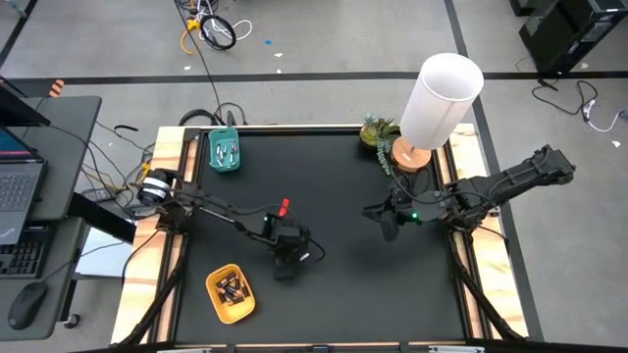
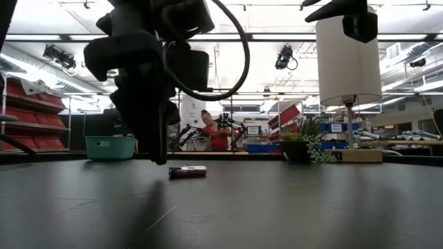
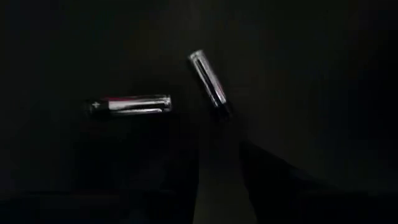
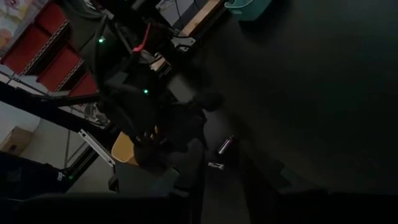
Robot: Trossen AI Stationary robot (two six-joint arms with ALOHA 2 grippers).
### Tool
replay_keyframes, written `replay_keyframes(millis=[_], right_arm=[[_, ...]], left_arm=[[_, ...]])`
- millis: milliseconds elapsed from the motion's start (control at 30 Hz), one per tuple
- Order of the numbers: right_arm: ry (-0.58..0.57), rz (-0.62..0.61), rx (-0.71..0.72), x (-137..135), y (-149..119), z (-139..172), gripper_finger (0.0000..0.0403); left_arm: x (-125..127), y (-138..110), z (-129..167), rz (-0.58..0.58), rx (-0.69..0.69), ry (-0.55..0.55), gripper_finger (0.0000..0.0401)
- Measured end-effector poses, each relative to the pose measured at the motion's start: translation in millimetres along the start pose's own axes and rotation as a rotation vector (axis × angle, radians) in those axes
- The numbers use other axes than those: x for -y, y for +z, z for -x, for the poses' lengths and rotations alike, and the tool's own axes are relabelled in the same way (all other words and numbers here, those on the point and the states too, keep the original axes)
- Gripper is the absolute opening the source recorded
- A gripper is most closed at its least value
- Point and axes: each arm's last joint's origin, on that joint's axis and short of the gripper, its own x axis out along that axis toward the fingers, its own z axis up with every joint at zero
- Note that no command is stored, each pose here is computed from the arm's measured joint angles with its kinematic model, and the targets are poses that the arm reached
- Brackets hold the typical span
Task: Sort batteries
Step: Put the silver battery into the blue bin
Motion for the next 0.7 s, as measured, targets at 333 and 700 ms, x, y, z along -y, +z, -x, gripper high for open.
replay_keyframes(millis=[333,700], right_arm=[[-0.005,-0.007,0.009,1,2,-1,0.0087],[0.002,-0.013,0.012,0,2,-1,0.0087]], left_arm=[[16,11,4,0.066,0.107,-0.021,0.0131],[17,13,-9,0.083,0.172,0.088,0.0131]])
